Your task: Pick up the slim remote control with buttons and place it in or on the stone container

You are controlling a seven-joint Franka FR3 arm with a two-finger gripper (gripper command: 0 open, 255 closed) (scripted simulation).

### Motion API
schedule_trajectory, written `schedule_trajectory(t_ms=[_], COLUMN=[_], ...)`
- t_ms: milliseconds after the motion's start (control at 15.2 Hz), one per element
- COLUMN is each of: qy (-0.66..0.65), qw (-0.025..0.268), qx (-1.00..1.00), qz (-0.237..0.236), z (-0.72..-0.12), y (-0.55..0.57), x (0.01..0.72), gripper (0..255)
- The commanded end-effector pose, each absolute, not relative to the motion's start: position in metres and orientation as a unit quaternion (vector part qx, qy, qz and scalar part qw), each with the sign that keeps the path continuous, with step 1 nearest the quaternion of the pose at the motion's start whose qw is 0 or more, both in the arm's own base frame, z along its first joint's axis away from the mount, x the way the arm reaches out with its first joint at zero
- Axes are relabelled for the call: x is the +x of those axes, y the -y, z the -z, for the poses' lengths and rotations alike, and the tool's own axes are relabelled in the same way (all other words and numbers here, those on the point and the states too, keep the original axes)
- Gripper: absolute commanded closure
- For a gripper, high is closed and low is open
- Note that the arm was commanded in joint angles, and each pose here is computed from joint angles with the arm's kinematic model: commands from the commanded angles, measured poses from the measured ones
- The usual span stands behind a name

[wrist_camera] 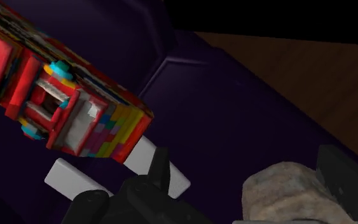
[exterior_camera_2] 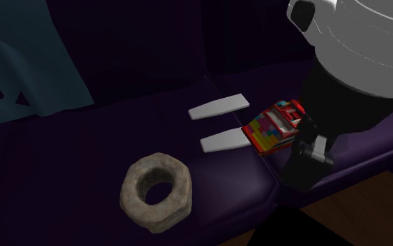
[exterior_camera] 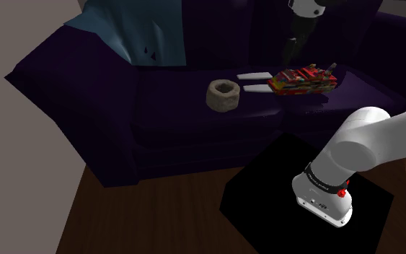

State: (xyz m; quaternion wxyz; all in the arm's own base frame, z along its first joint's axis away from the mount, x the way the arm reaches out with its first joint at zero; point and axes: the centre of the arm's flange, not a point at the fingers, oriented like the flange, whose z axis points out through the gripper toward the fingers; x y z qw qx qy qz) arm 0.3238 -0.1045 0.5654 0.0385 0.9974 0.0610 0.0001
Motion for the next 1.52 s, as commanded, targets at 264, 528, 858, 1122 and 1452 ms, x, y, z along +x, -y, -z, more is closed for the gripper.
schedule_trajectory(t_ms=[264,528,858,1122,1452], qy=[-0.152,-0.21,-0.282,-0.338,-0.407], qw=[0.029,0.022,0.013,0.006,-0.002], qx=[0.988,0.977,0.959,0.941,0.913], qz=[0.002,0.004,0.007,0.008,0.011], z=[-0.53,-0.505,-0.472,-0.445,-0.41], y=[0.167,0.205,0.246,0.274,0.302], x=[0.358,0.388,0.431,0.469,0.52], gripper=[0,0,0,0,0])
